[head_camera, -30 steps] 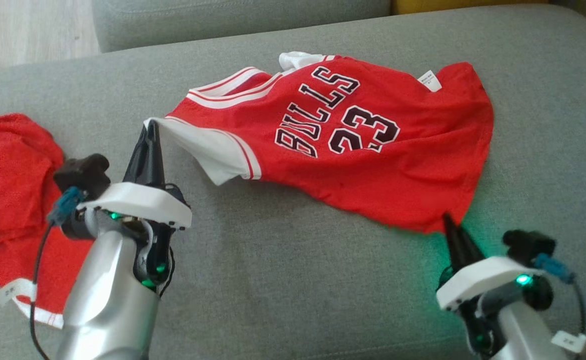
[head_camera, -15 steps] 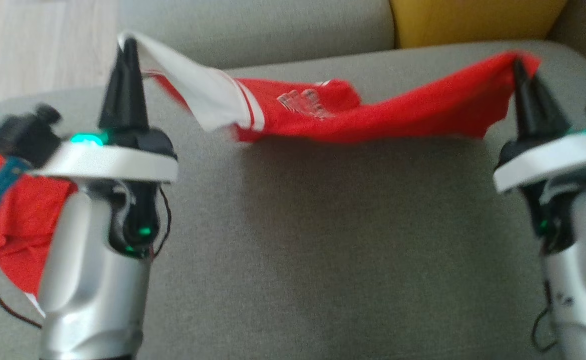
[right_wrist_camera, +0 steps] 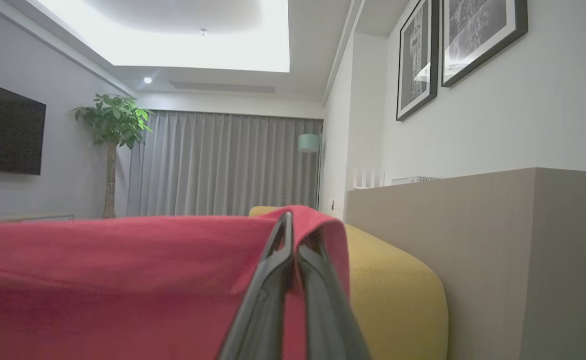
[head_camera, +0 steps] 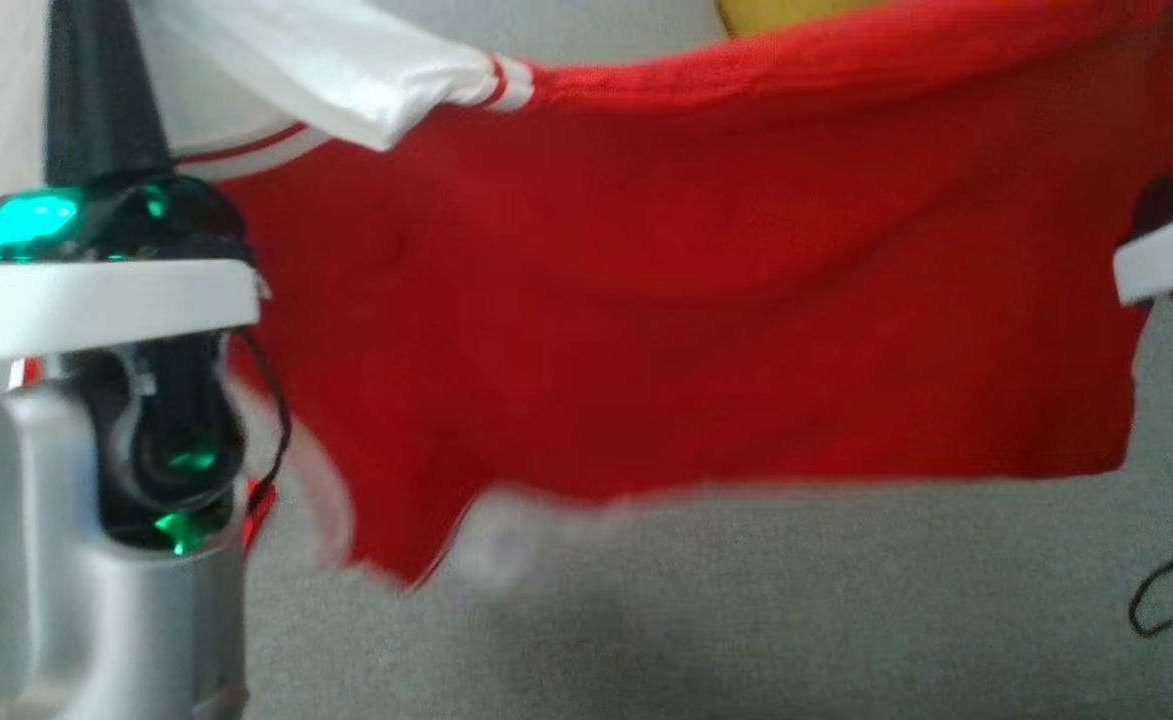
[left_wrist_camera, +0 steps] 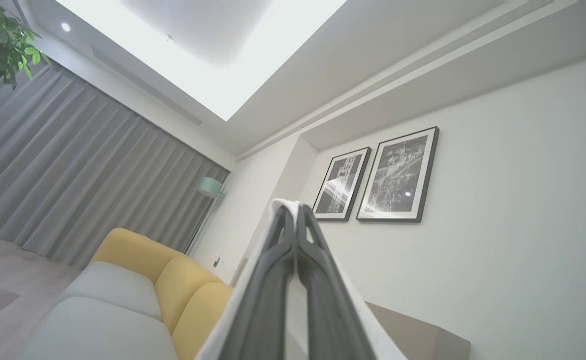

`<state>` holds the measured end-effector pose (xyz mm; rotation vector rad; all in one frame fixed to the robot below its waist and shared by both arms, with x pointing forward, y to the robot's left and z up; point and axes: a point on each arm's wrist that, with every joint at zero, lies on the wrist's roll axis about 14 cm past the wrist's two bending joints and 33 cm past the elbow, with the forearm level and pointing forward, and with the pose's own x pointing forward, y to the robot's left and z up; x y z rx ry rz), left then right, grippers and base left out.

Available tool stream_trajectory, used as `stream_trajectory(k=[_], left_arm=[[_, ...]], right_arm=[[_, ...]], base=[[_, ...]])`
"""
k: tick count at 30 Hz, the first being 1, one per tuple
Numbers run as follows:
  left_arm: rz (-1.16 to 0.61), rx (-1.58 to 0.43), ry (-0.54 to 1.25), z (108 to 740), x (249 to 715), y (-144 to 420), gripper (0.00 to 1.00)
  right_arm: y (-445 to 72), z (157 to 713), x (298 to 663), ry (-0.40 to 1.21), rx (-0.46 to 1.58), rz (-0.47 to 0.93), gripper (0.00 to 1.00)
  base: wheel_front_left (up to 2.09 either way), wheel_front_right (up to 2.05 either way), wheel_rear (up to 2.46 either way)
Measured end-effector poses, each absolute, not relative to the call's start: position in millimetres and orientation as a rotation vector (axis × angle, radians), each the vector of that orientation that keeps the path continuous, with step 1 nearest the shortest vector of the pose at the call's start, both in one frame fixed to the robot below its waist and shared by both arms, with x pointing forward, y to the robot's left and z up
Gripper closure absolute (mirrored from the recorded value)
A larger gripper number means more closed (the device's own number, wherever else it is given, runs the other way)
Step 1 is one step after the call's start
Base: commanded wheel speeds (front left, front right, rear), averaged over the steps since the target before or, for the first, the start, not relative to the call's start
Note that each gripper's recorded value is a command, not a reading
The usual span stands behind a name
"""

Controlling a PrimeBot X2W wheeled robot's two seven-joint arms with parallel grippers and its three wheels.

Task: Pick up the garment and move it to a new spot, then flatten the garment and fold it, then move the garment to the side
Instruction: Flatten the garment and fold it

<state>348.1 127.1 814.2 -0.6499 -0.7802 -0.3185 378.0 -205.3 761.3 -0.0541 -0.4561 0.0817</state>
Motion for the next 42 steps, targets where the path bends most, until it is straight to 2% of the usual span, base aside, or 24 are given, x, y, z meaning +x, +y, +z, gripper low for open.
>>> stream_trajectory(k=[5, 10, 16, 23, 26, 29, 35, 38, 42], left_arm=[[-0.298, -0.618, -0.765, 817.2, 351.5, 130.9, 1.0], [-0.282, -0.59, -0.612, 793.1, 398.6, 122.2, 1.0], [-0.258, -0.529, -0.511, 785.6, 486.2, 119.3, 1.0], [-0.226, -0.498, -0.624, 819.8, 572.7, 125.1, 1.0], [-0.202, -0.516, -0.636, 808.1, 601.1, 131.7, 1.0], [-0.18, -0.479, -0.577, 769.6, 625.8, 132.8, 1.0], [-0.156, -0.393, -0.397, 685.5, 646.5, 134.7, 1.0], [-0.139, -0.349, -0.263, 630.3, 642.6, 139.2, 1.0], [-0.148, -0.27, -0.06, 549.9, 617.7, 139.9, 1.0]], right_arm=[[-204.2, 743.4, 381.3, -0.379, -0.035, 0.076, 1.0], [-202.9, 725.7, 404.7, -0.299, -0.04, 0.077, 1.0], [-202.7, 730.9, 476.3, -0.269, -0.019, 0.09, 1.0], [-189.0, 781.5, 568.1, -0.445, 0.017, 0.149, 1.0], [-187.2, 776.3, 597.0, -0.485, 0.007, 0.165, 1.0], [-190.5, 740.3, 622.7, -0.439, 0.025, 0.16, 1.0], [-185.4, 641.1, 651.5, -0.209, 0.155, 0.153, 1.0], [-179.1, 572.5, 646.1, -0.024, 0.177, 0.149, 1.0], [-177.5, 493.6, 618.0, 0.215, 0.155, 0.144, 1.0]], base=[[0.0, 0.0, 0.0], [0.0, 0.0, 0.0], [0.0, 0.0, 0.0], [0.0, 0.0, 0.0], [0.0, 0.0, 0.0], [0.0, 0.0, 0.0], [0.0, 0.0, 0.0], [0.0, 0.0, 0.0], [0.0, 0.0, 0.0]])
